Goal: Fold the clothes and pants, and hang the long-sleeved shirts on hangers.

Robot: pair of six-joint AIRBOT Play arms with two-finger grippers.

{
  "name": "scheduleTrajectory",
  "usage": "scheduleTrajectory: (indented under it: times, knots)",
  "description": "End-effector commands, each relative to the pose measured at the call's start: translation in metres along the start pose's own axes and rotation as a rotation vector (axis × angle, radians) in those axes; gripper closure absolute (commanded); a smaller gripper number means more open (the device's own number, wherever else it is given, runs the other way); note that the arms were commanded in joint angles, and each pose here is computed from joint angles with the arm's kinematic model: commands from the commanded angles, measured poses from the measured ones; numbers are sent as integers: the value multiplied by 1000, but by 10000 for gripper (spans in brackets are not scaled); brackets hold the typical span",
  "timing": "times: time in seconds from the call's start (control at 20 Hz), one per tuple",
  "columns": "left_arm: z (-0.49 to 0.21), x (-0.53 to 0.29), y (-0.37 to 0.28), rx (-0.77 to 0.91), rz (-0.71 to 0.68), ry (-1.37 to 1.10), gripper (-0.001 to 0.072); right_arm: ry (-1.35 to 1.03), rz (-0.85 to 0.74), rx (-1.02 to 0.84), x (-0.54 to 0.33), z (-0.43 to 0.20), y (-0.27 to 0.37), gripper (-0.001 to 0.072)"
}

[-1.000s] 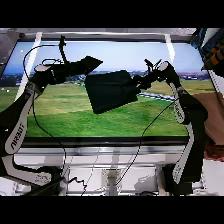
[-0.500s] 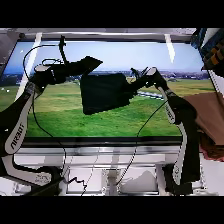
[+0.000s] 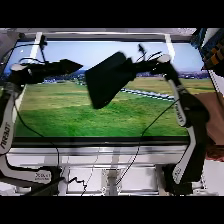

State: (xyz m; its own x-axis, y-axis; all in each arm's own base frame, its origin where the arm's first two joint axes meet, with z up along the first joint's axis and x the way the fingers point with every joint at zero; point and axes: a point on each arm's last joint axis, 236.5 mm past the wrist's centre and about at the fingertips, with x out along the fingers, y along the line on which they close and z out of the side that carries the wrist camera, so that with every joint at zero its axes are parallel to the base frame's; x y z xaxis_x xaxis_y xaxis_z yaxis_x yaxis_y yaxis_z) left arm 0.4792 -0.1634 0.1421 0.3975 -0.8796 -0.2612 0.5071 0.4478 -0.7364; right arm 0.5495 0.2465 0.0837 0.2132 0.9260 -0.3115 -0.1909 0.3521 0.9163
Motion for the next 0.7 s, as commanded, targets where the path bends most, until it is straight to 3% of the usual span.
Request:
scheduleTrajectory:
  times: [0.0,0.15,0.3,0.5,0.65]
  knots:
    - [-26,-64,54,41,312,146,670,-210,27,-72,-103,49,52,688]
    - [-37,-127,79,67,583,225,669,-484,-10,35,-224,92,63,688]
    - [-15,-163,63,123,662,136,669,-689,-143,85,-333,98,53,688]
    - [6,-200,47,181,759,45,669,-905,-611,235,-459,58,3,689]
    - [8,-210,43,186,775,25,668,-894,-1025,482,-532,-22,-50,689]
